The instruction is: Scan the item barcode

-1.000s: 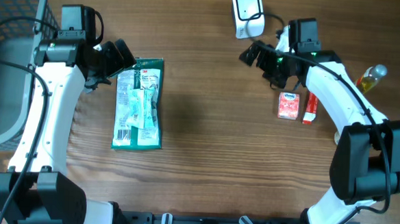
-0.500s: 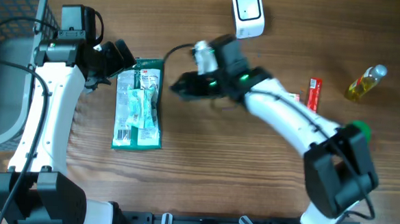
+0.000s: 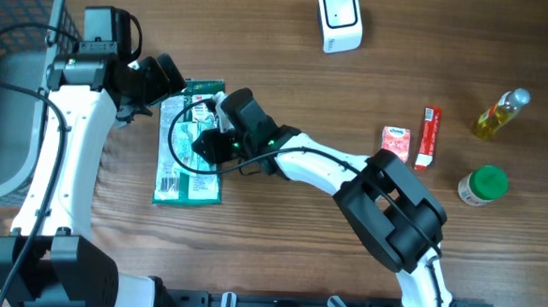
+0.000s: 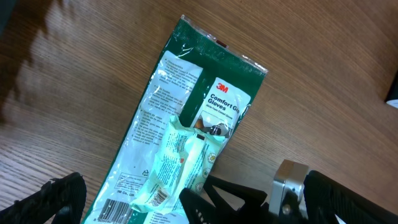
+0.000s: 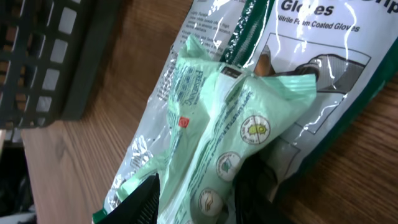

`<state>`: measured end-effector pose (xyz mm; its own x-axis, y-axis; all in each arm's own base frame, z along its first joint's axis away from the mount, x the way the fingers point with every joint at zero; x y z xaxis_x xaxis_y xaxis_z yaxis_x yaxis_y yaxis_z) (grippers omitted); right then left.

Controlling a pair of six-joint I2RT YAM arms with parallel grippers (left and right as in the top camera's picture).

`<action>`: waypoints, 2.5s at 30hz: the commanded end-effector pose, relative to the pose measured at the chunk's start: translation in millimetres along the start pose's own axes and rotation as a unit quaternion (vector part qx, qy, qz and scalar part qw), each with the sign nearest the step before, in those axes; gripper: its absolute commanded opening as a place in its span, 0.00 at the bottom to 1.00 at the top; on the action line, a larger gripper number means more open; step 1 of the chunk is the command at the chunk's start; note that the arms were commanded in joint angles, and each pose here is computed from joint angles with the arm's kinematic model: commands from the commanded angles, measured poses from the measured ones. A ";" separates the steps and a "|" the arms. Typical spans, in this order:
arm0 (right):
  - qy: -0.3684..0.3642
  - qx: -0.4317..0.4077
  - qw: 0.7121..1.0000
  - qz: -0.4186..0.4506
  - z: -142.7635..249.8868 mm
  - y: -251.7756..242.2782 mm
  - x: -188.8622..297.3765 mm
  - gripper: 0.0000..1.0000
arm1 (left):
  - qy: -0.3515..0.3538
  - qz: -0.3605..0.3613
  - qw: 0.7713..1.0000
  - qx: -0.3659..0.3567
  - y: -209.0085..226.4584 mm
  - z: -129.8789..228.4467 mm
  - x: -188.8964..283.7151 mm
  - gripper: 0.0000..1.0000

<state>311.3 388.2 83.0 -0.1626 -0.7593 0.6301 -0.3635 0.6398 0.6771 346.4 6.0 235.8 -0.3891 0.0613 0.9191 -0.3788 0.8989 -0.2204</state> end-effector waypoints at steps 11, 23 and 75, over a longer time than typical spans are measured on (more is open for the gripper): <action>-0.022 -0.058 0.997 0.056 13.1 -18.7 -25.4 0.35 | -0.002 0.001 1.000 -0.008 0.6 -1.2 1.1 1.00; -0.018 -0.295 0.940 0.171 -35.7 -82.2 132.6 0.04 | -0.002 0.001 1.000 -0.008 0.6 -1.2 1.1 1.00; 0.023 -0.286 0.927 0.242 35.5 -186.8 156.7 0.04 | 0.199 0.057 0.955 -0.213 -125.3 180.7 -169.3 0.04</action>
<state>321.5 164.3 67.5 -0.1255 -0.5226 0.8433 0.2177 0.8148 0.5374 309.6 -213.8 73.7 -0.0058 0.3887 0.9214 0.1280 0.9141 -0.3848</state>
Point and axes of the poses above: each gripper's point midway between its finger pads, its own x axis back along the fingers, its own y axis along the line the jaws close on, z = x × y, the point moved 7 cm from there along x, back along the fingers, and after that the axes turned 7 degrees about -x, right-handed, at the moved point
